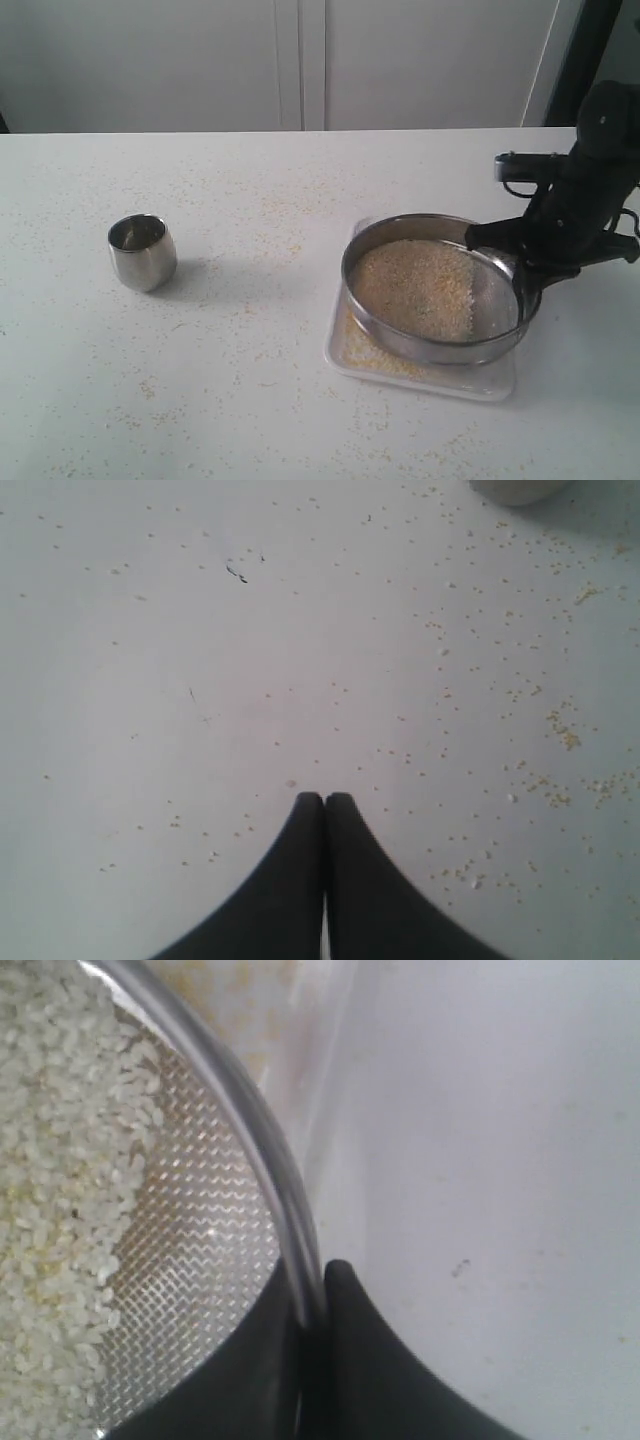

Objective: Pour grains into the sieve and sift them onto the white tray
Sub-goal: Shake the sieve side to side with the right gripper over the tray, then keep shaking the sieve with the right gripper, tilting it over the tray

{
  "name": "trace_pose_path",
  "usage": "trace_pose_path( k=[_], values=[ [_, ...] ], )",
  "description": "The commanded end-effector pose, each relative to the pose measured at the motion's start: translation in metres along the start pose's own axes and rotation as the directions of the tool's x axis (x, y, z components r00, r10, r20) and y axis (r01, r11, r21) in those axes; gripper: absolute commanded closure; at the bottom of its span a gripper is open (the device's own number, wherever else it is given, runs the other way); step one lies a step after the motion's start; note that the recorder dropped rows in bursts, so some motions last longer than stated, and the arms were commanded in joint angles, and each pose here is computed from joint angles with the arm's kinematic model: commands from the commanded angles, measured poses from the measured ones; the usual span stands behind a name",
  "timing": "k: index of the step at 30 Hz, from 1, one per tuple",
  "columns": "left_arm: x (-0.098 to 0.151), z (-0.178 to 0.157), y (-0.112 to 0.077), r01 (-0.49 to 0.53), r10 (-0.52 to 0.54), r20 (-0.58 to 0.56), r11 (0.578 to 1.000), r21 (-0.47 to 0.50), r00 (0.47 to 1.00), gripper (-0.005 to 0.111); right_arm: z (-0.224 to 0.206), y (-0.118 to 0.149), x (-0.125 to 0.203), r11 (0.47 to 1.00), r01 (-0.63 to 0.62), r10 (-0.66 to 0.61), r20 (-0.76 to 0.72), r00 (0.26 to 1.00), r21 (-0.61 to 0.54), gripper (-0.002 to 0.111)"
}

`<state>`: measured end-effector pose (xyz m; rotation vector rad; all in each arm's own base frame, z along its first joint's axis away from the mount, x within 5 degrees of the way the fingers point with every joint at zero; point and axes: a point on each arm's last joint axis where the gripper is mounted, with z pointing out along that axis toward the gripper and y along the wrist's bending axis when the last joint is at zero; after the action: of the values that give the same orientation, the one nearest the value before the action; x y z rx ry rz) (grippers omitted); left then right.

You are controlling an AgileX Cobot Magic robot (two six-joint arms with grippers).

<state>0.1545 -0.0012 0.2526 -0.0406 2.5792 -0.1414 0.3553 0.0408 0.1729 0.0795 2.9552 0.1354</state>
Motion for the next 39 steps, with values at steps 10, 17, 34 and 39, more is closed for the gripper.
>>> trace_pose_path(
  k=[10, 17, 34, 39],
  values=[
    [0.003, 0.000, 0.000, 0.012, -0.012, -0.011, 1.000, 0.006, 1.000, 0.107, -0.016, -0.006, -0.010, 0.981, -0.191, 0.192, 0.120, 0.974, -0.016, 0.108],
    [0.003, 0.000, 0.000, 0.012, -0.012, -0.011, 1.000, 0.006, 1.000, 0.107, -0.017, 0.018, 0.004, 0.990, 0.136, -0.136, 0.018, 0.991, -0.043, 0.108],
    [0.003, 0.000, 0.000, 0.012, -0.012, -0.011, 1.000, 0.006, 1.000, 0.107, -0.018, 0.001, -0.005, 0.965, -0.263, 0.264, 0.091, 0.960, -0.022, 0.108],
    [0.003, 0.000, 0.000, 0.012, -0.012, -0.011, 1.000, 0.006, 1.000, 0.107, -0.018, 0.016, 0.005, 0.994, 0.097, -0.096, 0.016, 0.995, -0.045, 0.108]
  ],
)
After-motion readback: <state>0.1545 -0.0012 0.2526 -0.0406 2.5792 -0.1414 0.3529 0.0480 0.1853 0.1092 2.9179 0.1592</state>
